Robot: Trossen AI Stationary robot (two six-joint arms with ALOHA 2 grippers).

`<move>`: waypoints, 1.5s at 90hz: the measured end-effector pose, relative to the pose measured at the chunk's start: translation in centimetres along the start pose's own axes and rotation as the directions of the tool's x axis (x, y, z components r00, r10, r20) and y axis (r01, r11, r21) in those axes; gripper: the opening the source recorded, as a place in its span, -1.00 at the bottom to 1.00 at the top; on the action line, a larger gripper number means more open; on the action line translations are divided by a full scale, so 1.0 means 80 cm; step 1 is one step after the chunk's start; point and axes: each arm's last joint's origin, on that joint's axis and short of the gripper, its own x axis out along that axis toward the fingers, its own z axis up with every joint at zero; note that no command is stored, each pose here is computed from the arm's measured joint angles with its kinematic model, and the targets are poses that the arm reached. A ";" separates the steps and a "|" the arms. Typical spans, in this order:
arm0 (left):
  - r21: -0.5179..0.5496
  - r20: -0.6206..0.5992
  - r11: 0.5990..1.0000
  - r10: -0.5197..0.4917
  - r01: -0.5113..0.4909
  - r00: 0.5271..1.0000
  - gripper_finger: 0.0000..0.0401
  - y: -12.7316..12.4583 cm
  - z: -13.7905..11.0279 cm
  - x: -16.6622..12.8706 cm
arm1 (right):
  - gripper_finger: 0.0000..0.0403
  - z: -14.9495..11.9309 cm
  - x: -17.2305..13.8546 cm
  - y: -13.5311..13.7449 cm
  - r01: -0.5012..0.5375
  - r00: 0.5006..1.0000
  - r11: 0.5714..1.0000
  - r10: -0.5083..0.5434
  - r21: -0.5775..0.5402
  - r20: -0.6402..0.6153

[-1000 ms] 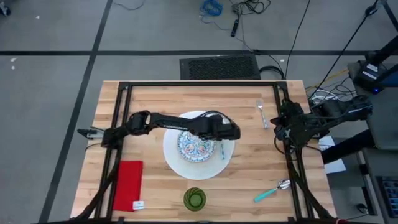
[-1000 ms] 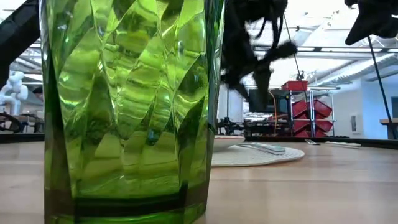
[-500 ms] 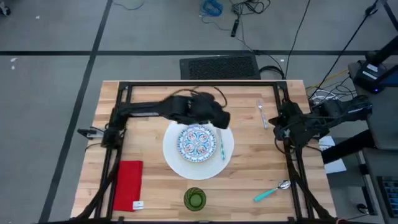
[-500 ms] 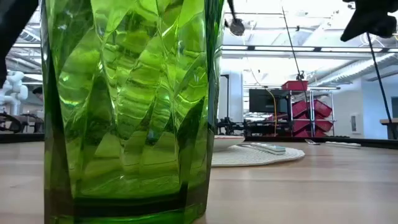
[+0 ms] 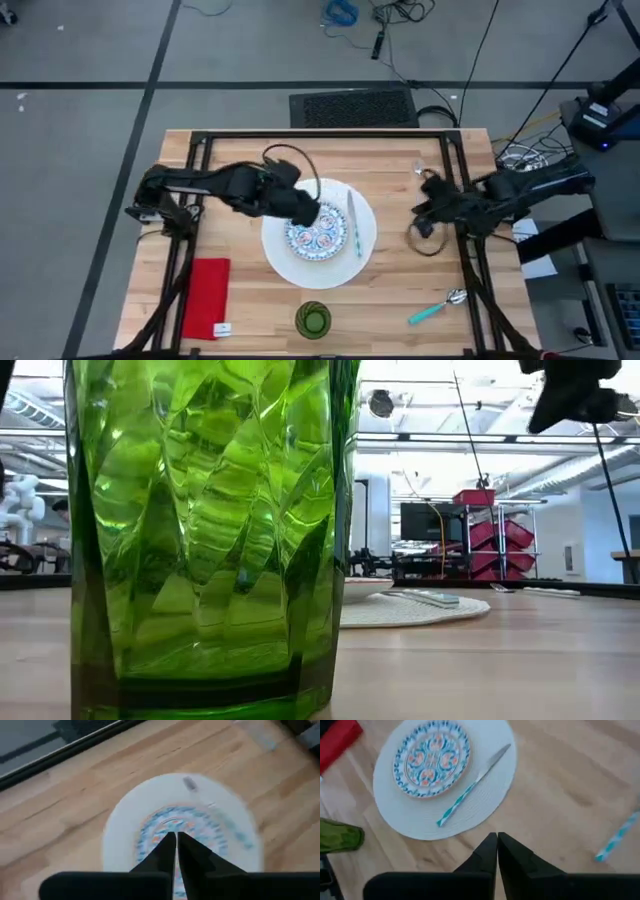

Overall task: Set table place
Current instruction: Put the white table knife to the right side of the blue patterned plate on the white tablemat

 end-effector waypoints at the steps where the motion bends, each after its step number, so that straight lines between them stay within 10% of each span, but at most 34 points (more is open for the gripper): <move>1: 0.000 0.001 1.000 -0.005 0.005 1.000 -0.99 0.001 -0.003 0.001 | -1.00 0.001 0.003 0.003 -0.002 1.000 1.000 0.002 0.004 -0.004; 57: -0.156 0.014 0.903 -0.402 0.399 0.915 -1.00 0.125 -0.162 0.083 | -1.00 0.065 0.133 0.097 0.143 0.977 0.960 -0.097 0.242 -0.192; 135: -0.126 0.111 0.900 -0.405 0.417 0.907 -1.00 0.125 -0.163 0.090 | -0.55 0.078 0.272 0.068 0.388 0.868 0.884 -0.256 0.260 -0.425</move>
